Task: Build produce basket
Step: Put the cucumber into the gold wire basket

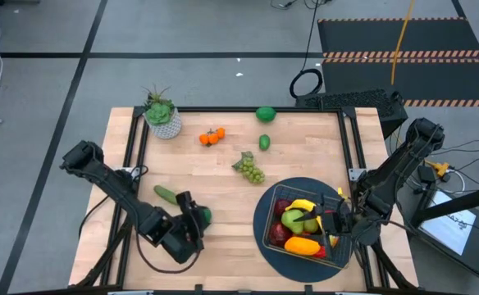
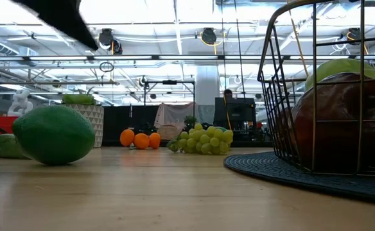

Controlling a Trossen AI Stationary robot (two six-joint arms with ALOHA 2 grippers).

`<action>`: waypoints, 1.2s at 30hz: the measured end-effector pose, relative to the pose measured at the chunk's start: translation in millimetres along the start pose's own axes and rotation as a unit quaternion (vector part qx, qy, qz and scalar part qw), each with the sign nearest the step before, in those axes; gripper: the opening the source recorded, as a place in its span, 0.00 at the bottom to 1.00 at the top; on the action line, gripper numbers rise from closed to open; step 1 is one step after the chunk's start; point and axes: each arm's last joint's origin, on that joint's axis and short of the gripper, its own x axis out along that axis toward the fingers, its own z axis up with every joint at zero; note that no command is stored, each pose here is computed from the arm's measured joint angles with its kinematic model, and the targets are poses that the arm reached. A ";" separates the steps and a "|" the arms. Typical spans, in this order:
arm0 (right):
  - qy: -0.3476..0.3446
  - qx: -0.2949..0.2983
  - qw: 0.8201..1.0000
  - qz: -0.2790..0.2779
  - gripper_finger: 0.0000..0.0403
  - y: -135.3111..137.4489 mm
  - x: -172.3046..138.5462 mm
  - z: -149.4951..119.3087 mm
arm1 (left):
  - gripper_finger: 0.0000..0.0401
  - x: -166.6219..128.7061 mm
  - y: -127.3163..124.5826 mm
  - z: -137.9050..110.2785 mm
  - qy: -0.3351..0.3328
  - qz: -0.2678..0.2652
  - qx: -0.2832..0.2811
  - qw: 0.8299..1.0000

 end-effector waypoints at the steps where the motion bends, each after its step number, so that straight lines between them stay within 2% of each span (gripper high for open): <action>1: 0.000 0.000 1.000 0.000 0.47 0.0 0.0 0.0 | 0.62 -0.4 3.1 -1.5 0.020 0.006 0.007 1.000; 7: 0.000 -0.009 1.000 0.001 0.46 0.0 -0.1 0.0 | 0.71 2.8 18.5 -9.3 0.134 0.005 0.025 0.991; 12: 0.002 -0.015 1.000 0.001 0.46 -0.1 -0.1 -0.3 | 0.70 4.2 27.0 -14.2 0.210 -0.005 0.036 0.977; 18: 0.002 -0.014 1.000 0.003 0.46 0.0 0.0 -0.3 | 0.63 8.5 27.4 -29.9 0.250 -0.028 0.105 0.962; 22: 0.006 -0.014 1.000 0.014 0.46 0.8 -0.1 -0.6 | 0.62 13.8 30.4 -42.1 0.267 -0.024 0.147 0.952; 32: 0.006 -0.015 1.000 0.014 0.46 0.8 -0.1 -0.6 | 0.72 37.2 52.9 -62.1 0.338 -0.013 0.165 0.926; 36: 0.006 -0.015 1.000 0.014 0.46 0.8 -0.1 -0.6 | 0.71 46.9 63.8 -68.5 0.369 -0.021 0.179 0.912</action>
